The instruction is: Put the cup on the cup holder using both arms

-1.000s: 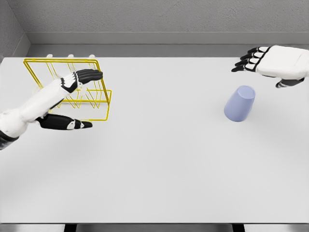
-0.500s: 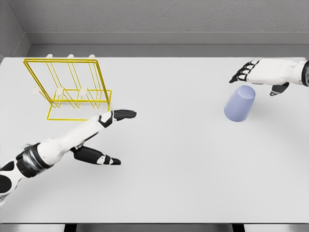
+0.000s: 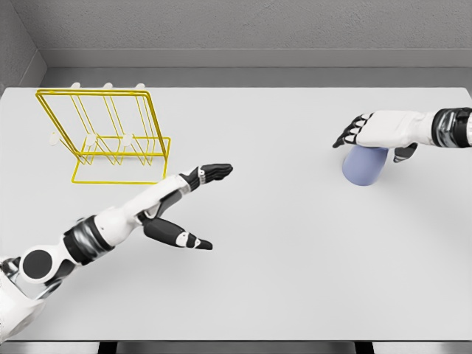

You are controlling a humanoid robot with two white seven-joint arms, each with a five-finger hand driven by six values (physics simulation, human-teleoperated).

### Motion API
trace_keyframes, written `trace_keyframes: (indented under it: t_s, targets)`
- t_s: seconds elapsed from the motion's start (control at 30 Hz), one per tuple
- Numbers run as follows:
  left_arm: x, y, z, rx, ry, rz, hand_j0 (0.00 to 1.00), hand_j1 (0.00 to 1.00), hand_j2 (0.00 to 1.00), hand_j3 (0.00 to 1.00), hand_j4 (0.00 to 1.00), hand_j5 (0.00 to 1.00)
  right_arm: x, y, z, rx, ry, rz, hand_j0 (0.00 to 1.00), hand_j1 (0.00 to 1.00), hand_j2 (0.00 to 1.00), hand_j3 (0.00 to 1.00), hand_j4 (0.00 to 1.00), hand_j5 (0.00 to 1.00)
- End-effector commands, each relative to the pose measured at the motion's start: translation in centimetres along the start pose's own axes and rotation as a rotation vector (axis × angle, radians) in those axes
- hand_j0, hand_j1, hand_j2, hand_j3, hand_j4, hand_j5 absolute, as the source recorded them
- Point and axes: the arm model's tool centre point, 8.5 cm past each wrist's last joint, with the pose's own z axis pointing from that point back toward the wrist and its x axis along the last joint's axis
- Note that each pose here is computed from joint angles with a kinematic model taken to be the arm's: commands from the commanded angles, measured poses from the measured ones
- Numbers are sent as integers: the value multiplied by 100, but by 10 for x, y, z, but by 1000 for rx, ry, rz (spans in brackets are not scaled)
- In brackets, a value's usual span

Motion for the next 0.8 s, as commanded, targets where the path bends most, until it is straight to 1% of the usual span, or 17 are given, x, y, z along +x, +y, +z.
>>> trace_keyframes:
  t_s: [0.0,0.07,0.1,0.13,0.17,0.3,0.33,0.47,0.5,0.53,0.57,0.6,0.63,0.77]
  targets:
    - [-17,-3,0,8,48,30,100,100,100,100,100,100,0,0,-1,1,1,-1,100,100,100,100,100,100]
    - [-22,0,3,15,66,31,100,100,100,100,100,100,0,0,-1,0,0,0,99,99,99,99,99,99]
    - [-24,-1,0,21,69,43,100,100,100,100,100,100,0,0,0,1,1,1,96,96,96,96,96,96]
    - [-29,-2,-2,26,111,67,100,100,100,100,100,100,1,-1,0,0,0,5,92,92,92,92,92,92]
    - [-31,-3,-4,30,127,81,100,100,100,100,100,100,1,-1,0,0,0,5,90,90,90,90,90,90]
    - [-39,-2,-5,45,182,111,100,100,100,100,100,100,4,1,-3,17,-6,18,89,89,89,89,89,89]
    - [-40,-4,-7,48,179,127,100,100,100,100,100,100,4,2,-4,19,-6,19,89,89,89,89,89,89]
    - [-48,-3,-6,62,194,141,100,100,100,100,100,100,6,7,-7,47,-6,38,89,89,89,89,89,89]
    - [-50,-3,-6,66,199,141,100,100,100,100,100,100,7,5,-6,46,-5,49,89,89,89,89,89,89]
    - [-54,-3,-4,70,209,144,100,100,100,100,100,100,8,6,-7,50,-6,53,86,86,86,86,86,86]
    - [-55,-2,-3,72,212,145,100,100,100,100,100,100,8,5,-7,49,-5,54,86,86,86,86,86,86]
    - [-56,-2,-3,73,214,147,100,100,100,100,100,100,7,5,-6,50,-4,53,83,83,83,83,83,83]
    - [-56,-2,-3,73,214,147,100,100,100,100,100,100,8,5,-7,47,-6,52,77,77,77,77,77,77]
    - [-57,-2,-2,74,219,146,100,100,100,100,100,100,8,5,-6,47,-6,52,76,76,76,76,76,76]
